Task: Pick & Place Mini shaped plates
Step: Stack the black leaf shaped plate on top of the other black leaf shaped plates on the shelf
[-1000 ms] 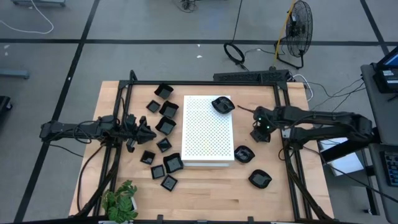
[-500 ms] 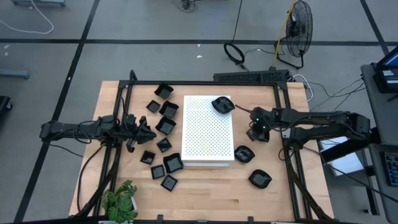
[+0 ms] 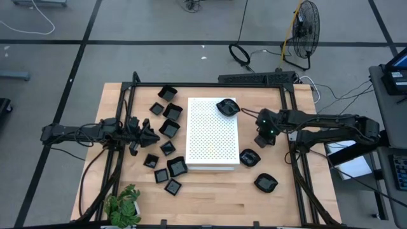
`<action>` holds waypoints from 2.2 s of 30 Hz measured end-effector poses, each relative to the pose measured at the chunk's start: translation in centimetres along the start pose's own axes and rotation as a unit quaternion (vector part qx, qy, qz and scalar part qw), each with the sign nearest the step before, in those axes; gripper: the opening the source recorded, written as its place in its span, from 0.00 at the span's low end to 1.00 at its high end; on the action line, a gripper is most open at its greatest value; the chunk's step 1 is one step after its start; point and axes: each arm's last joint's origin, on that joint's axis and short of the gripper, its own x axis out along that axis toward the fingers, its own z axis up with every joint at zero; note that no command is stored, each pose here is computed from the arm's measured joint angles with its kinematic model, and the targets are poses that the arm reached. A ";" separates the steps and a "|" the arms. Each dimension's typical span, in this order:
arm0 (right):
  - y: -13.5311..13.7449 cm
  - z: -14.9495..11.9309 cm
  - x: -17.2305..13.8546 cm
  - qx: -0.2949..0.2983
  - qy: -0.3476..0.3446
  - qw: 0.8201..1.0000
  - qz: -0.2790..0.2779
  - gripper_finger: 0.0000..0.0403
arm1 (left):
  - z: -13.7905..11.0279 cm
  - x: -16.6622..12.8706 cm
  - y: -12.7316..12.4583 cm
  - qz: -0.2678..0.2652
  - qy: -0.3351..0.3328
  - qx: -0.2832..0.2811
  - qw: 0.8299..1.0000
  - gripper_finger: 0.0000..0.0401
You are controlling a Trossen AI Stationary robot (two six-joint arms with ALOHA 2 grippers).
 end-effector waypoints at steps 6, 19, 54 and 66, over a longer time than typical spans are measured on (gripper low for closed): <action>-0.5 -1.1 -0.1 0.039 0.053 0.997 -0.030 0.00 | 0.0 0.0 0.0 0.000 0.000 0.000 1.000 0.08; -1.6 -1.0 -0.1 0.033 0.006 0.983 -0.180 0.00 | 0.0 0.0 0.0 0.000 0.000 0.000 1.000 0.08; -0.5 2.5 1.7 -0.134 -0.140 0.967 -0.168 0.00 | 0.0 0.0 0.0 0.000 0.000 0.000 1.000 0.08; -0.7 1.6 -1.4 -0.095 -0.196 0.965 -0.149 0.02 | 0.0 0.0 0.0 0.000 0.000 0.000 1.000 0.08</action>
